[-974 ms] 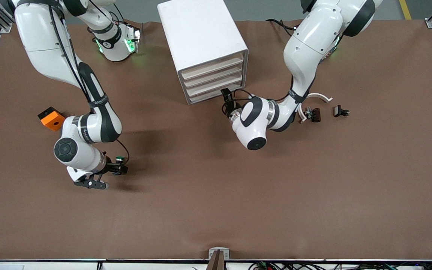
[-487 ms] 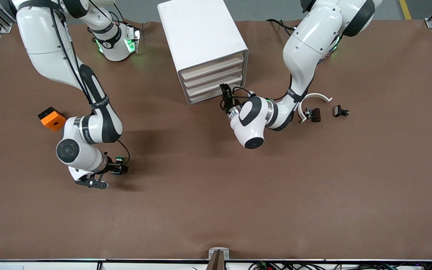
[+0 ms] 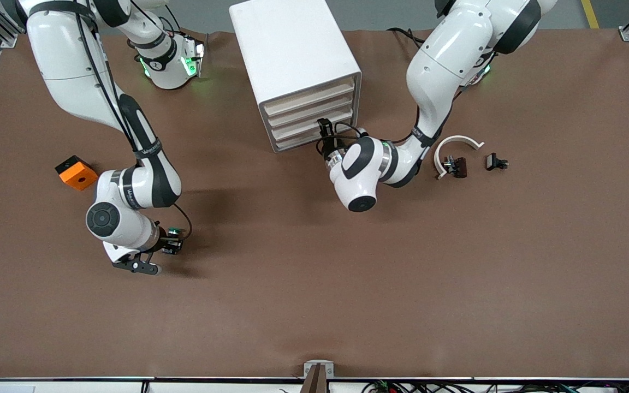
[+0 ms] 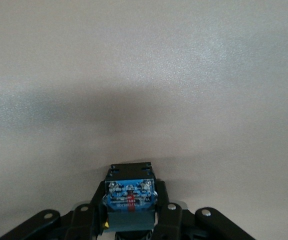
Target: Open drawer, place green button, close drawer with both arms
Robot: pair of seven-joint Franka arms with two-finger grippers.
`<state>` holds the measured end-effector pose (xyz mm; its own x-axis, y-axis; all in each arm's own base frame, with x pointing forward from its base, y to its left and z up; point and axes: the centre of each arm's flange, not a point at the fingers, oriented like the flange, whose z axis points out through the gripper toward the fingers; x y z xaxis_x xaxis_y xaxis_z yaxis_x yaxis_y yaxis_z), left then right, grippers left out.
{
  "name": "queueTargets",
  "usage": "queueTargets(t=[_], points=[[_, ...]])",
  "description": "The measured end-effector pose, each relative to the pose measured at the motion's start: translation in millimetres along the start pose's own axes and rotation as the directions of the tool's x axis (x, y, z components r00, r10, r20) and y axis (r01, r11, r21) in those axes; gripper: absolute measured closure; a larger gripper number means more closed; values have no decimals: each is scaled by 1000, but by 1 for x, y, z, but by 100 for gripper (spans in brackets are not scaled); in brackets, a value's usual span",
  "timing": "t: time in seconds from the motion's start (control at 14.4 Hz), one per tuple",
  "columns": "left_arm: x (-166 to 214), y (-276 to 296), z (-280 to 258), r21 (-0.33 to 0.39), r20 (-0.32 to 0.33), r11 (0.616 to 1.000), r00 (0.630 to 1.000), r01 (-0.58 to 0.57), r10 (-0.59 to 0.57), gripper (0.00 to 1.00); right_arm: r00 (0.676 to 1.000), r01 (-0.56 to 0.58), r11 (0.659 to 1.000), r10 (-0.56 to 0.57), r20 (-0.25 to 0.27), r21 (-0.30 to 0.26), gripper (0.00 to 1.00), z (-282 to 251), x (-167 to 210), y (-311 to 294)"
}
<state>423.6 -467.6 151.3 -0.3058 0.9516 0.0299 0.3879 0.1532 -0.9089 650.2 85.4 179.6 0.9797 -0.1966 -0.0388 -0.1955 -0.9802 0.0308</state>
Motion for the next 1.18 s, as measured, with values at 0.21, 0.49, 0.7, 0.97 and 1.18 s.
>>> queueTargets(t=[0.21, 0.49, 0.7, 0.97, 1.18], points=[[-4, 1, 13, 14, -11, 1000, 1000, 2, -1, 57, 1000, -10, 1000, 10, -3, 1, 59, -1, 1, 0], [-6, -2, 18, 20, -13, 1000, 1000, -2, 2, 84, 999, -43, 999, 43, 26, -6, 59, -18, 4, -2], [-6, -2, 17, 30, -11, 1000, 1000, -1, 2, 86, 993, -108, 994, 108, 41, -7, 59, -55, 8, -7], [-4, 0, 5, 22, 6, 1000, 1000, -3, 3, 86, 972, -231, 973, 231, 52, -17, 59, -96, -15, -56], [2, 8, -19, 8, 44, 1000, 999, -7, 7, 86, 949, -301, 952, 304, 80, -51, 59, -129, -39, -94]])
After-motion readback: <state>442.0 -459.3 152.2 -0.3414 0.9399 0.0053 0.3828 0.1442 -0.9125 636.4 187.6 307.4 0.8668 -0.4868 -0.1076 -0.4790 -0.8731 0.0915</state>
